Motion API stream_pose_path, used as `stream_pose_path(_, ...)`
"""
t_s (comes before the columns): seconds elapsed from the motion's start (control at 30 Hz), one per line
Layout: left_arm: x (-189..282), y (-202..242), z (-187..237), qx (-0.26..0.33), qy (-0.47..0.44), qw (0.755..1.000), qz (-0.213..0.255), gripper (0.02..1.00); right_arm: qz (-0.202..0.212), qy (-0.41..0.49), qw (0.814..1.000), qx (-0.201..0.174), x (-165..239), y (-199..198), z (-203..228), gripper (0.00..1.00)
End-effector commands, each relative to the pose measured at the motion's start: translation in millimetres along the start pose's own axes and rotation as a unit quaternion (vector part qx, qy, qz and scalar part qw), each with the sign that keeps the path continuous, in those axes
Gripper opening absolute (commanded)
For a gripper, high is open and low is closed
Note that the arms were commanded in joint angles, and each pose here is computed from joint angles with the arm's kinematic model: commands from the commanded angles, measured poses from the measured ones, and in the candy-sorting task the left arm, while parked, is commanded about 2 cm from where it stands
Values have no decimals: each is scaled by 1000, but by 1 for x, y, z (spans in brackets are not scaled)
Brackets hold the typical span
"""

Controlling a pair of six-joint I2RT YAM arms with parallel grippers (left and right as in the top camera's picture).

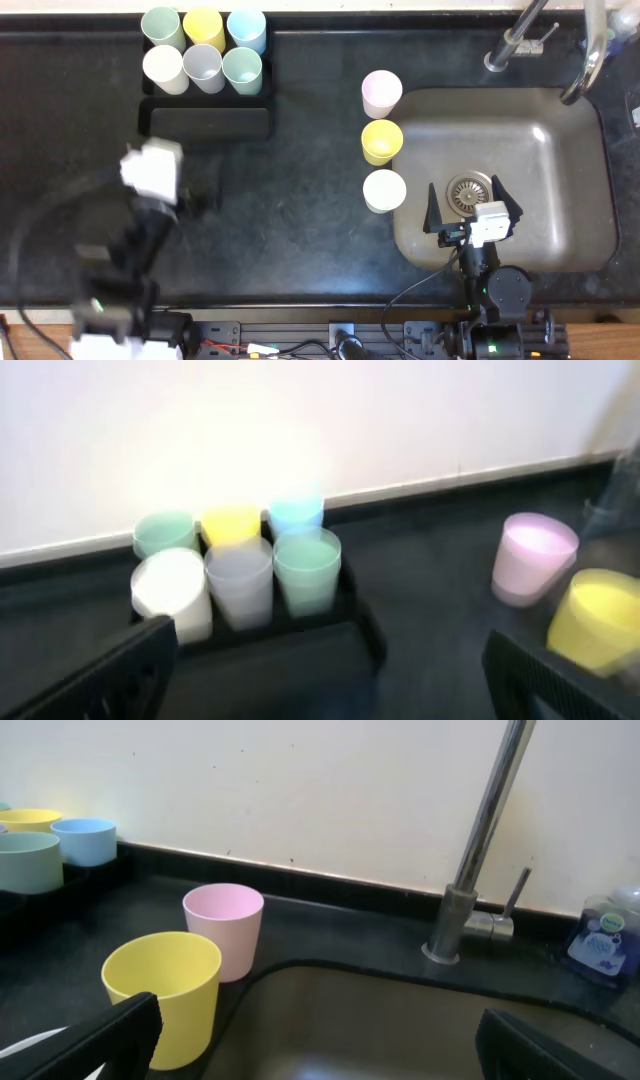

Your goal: Store Cups

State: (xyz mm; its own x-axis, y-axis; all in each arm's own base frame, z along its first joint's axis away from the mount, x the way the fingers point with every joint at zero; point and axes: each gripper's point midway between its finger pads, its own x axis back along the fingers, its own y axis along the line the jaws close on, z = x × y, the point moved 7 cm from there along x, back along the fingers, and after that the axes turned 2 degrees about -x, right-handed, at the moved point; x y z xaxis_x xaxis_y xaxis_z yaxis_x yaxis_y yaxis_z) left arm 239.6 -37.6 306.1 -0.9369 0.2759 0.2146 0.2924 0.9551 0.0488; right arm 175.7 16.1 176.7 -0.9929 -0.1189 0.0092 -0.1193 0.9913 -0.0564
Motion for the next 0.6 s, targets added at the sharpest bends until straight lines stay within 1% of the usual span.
stream_pose_path(0.03,-60,2,-99,-5,20,998,65,998,0,0,1000,1,0,0,4,998)
stream_pose_path(0.13,-113,-12,-151,-5,65,993,97,998,0,0,1000,1,0,0,4,998)
stream_pose_path(0.2,-149,-33,-172,-9,94,989,117,998,0,0,1000,1,0,0,4,998)
stream_pose_path(0.23,-165,-45,-177,-4,106,987,119,998,0,0,1000,1,0,0,4,996)
stream_pose_path(0.3,-199,-69,-177,46,133,985,97,998,0,0,1000,1,0,0,4,996)
stream_pose_path(0.37,-228,-91,-157,111,178,976,54,998,0,0,1000,1,0,0,4,996)
stream_pose_path(0.43,-248,-114,-122,163,240,957,24,998,0,0,1000,1,0,0,4,998)
stream_pose_path(0.53,-264,-144,-71,215,328,920,-1,998,0,0,1000,1,0,0,4,998)
stream_pose_path(0.6,-268,-159,-46,238,367,899,-18,998,0,0,1000,1,0,0,4,998)
